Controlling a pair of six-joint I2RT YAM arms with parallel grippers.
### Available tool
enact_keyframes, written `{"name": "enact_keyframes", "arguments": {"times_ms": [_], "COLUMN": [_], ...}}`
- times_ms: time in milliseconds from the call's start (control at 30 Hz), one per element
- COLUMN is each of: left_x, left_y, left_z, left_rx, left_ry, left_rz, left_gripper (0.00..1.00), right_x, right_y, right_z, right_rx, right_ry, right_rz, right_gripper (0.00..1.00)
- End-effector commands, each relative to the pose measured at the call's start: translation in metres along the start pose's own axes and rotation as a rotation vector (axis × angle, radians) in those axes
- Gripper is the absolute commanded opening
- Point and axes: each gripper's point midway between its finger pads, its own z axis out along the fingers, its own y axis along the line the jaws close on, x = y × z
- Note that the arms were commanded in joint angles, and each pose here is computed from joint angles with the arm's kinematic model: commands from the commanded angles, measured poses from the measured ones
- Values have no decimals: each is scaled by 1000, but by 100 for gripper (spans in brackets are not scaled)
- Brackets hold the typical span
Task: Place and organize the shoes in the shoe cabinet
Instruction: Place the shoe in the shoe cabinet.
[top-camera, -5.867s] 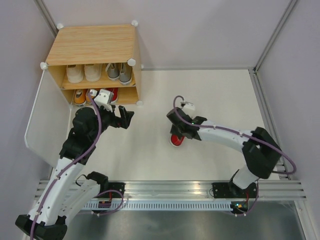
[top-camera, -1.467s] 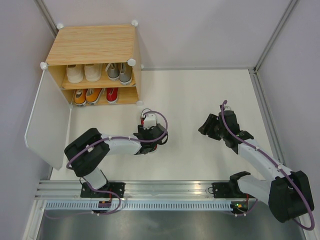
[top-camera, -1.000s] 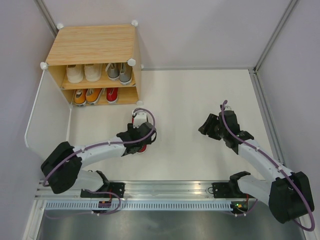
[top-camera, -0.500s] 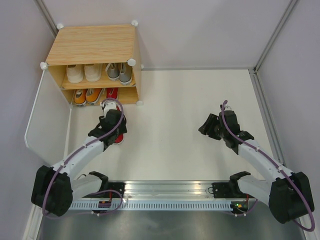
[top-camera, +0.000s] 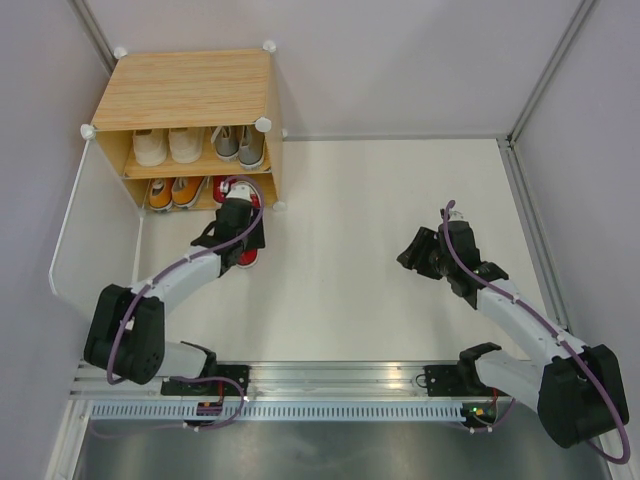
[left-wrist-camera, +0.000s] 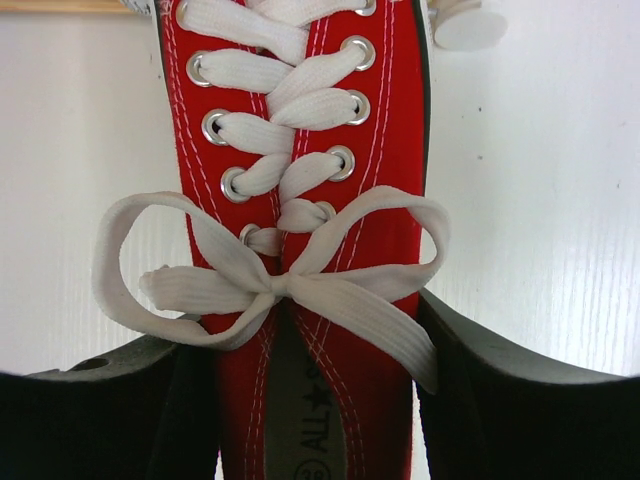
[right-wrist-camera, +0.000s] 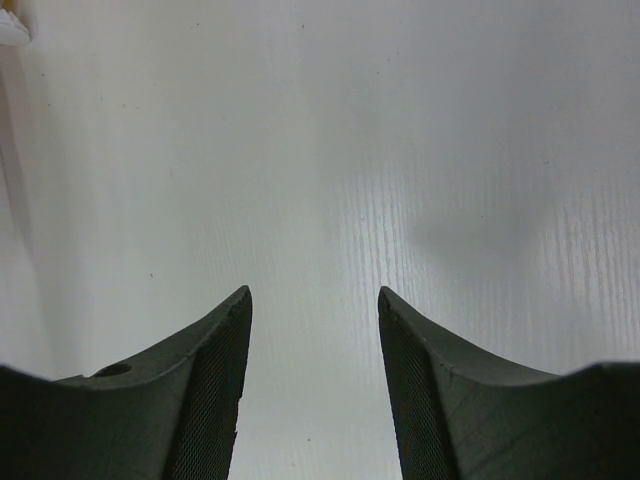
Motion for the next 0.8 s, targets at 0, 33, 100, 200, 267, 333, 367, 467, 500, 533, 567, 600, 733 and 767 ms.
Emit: {"name": "enact_keyframes", "arguments": {"times_ms": [0, 33, 100, 200, 267, 333, 367, 467, 500, 533, 567, 600, 733, 767], "left_x": [-74, -74, -82, -87, -96, -103, -106, -112, -114, -115, -121, -125, -135, -132], "left_y": [-13, -13, -11, -10, -13, -14, -13, -13, -16, -14, -16, -15, -17, -15], "left_z": [5, 9, 17, 28, 33, 41, 44, 58, 64, 67, 69, 71, 82, 88], "left_rx": [40, 38, 24, 19, 34, 40, 39, 39, 47, 43, 47, 46, 62, 54], "left_ry": [-210, -207, -216, -222, -253, -272, -277, -285, -285, -290, -309, -317, -343, -336], "left_rz": [-15, -9, -14, -1, 8, 11, 10, 16, 27, 27, 25, 25, 17, 14], "left_gripper": [2, 2, 2, 2, 2, 3, 3, 4, 4, 4, 5, 5, 8, 9], "right_x": [-10, -10, -10, -10, -11, -11, -12, -14, -13, -14, -15, -14, -16, -17], "right_y": [0, 0, 0, -1, -2, -2, -2, -4, -5, -5, -5, -6, -10, -9], "right_z": [-1, -1, -1, -1, -1, 0, 0, 0, 1, 1, 1, 2, 3, 4], "right_rx": [-5, -4, -3, 2, 7, 10, 12, 21, 29, 30, 32, 36, 57, 60], "right_ry": [-51, -49, -50, -54, -58, -58, -61, -66, -64, -65, -67, -62, -72, -72], "right_rz": [-15, -17, -17, -18, -18, -19, -21, -22, -25, -23, -25, -24, -27, -28], "right_gripper": [58, 58, 58, 58, 57, 57, 57, 57, 57, 57, 57, 57, 56, 56]}}
